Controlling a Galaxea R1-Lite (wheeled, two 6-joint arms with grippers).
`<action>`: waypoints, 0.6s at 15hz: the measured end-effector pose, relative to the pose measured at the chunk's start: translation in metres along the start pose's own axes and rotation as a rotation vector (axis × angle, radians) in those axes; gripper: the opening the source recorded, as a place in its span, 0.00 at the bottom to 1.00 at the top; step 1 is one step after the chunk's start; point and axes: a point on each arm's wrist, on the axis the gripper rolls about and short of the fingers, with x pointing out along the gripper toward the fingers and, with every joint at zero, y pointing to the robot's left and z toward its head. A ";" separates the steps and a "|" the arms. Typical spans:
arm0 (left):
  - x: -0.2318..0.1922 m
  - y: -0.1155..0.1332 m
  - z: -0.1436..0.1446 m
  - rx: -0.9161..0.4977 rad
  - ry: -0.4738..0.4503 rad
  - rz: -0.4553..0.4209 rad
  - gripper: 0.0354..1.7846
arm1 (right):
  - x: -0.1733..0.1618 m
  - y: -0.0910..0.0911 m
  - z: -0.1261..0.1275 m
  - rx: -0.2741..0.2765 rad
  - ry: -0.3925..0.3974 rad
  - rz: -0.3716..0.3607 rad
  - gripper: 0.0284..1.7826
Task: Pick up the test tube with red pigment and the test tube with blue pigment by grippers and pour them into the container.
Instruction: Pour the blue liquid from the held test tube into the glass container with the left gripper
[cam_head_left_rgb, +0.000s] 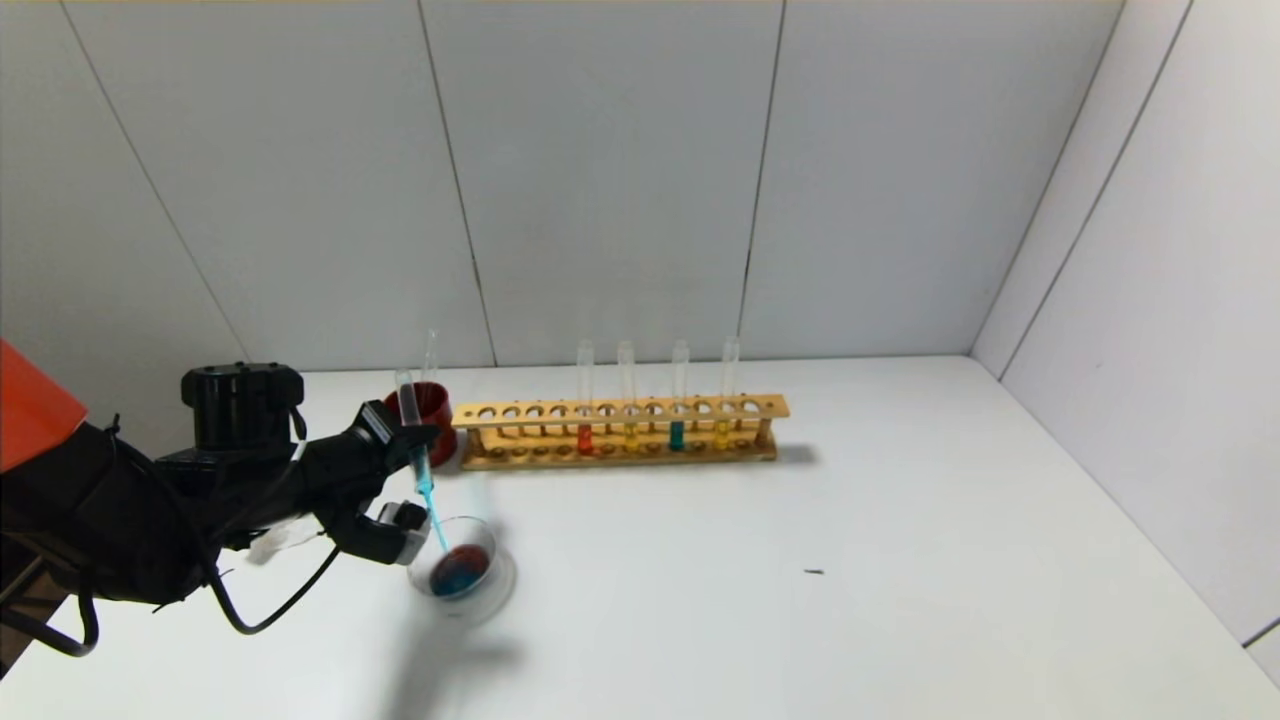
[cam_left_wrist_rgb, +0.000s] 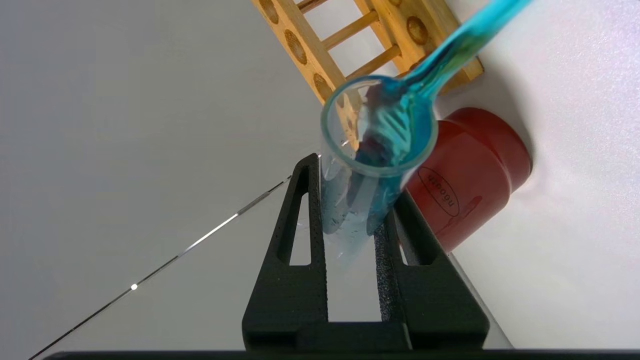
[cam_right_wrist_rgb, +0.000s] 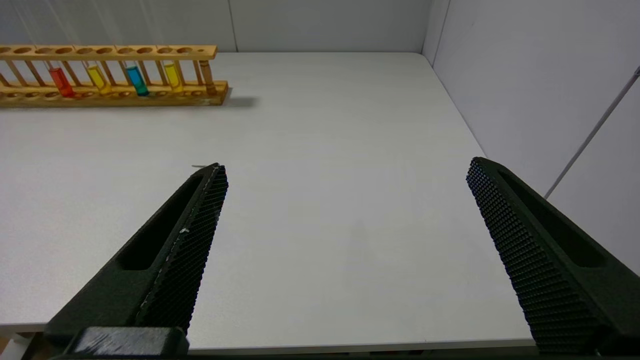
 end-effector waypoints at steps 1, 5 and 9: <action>0.000 0.001 0.000 0.019 0.002 0.003 0.16 | 0.000 0.000 0.000 0.000 0.000 0.000 0.98; 0.000 0.003 -0.002 0.055 0.014 0.019 0.16 | 0.000 0.000 0.000 0.000 0.000 0.000 0.98; -0.001 0.006 -0.003 0.093 0.028 0.041 0.16 | 0.000 0.000 0.000 0.000 0.000 -0.001 0.98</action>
